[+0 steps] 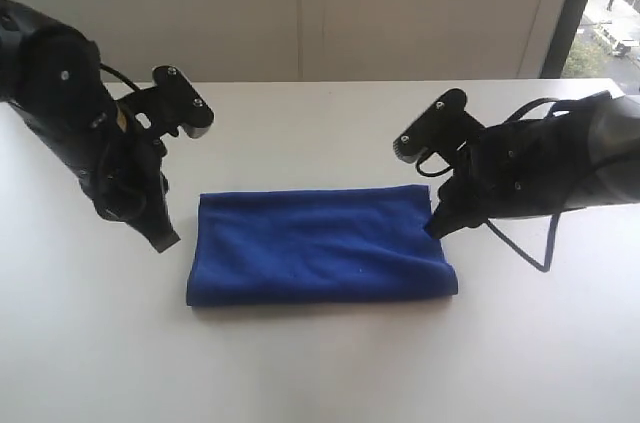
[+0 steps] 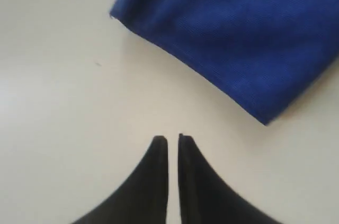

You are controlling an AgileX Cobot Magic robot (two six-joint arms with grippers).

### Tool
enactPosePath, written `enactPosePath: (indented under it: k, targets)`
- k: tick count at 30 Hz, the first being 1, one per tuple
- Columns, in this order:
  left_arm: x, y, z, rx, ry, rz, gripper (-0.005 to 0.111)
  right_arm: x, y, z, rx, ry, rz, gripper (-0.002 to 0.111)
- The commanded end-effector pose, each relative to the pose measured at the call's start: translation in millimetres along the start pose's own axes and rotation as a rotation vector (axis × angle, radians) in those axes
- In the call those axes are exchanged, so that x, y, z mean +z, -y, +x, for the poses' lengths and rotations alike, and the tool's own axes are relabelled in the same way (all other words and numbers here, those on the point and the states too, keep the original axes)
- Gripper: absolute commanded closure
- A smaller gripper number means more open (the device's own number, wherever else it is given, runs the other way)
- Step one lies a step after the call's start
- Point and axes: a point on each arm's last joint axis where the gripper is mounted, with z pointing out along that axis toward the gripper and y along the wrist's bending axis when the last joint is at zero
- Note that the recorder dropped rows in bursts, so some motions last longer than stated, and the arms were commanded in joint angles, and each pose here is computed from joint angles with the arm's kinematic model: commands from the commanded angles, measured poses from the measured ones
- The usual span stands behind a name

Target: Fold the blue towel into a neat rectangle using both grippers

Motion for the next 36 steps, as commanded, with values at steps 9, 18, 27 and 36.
enactPosePath:
  k: [9,18,27,36]
  targets:
    - [-151.3,41.0,81.4,-0.272,0.139,0.105,0.107,-40.5,8.2,-20.6,0.128,0.207,-0.18,0.089]
    - [-204.6,70.5,140.1,-0.261,0.151,0.16,0.107,-38.6,13.9,-14.9,0.119,0.147,-0.111,0.089]
    - [-209.7,72.5,145.0,-0.26,0.177,0.152,0.107,-39.6,19.3,-11.1,0.139,0.106,-0.062,0.089]
    - [-209.7,72.5,145.1,-0.26,0.178,0.152,0.107,-41.7,20.4,-12.0,0.142,0.116,-0.064,0.089]
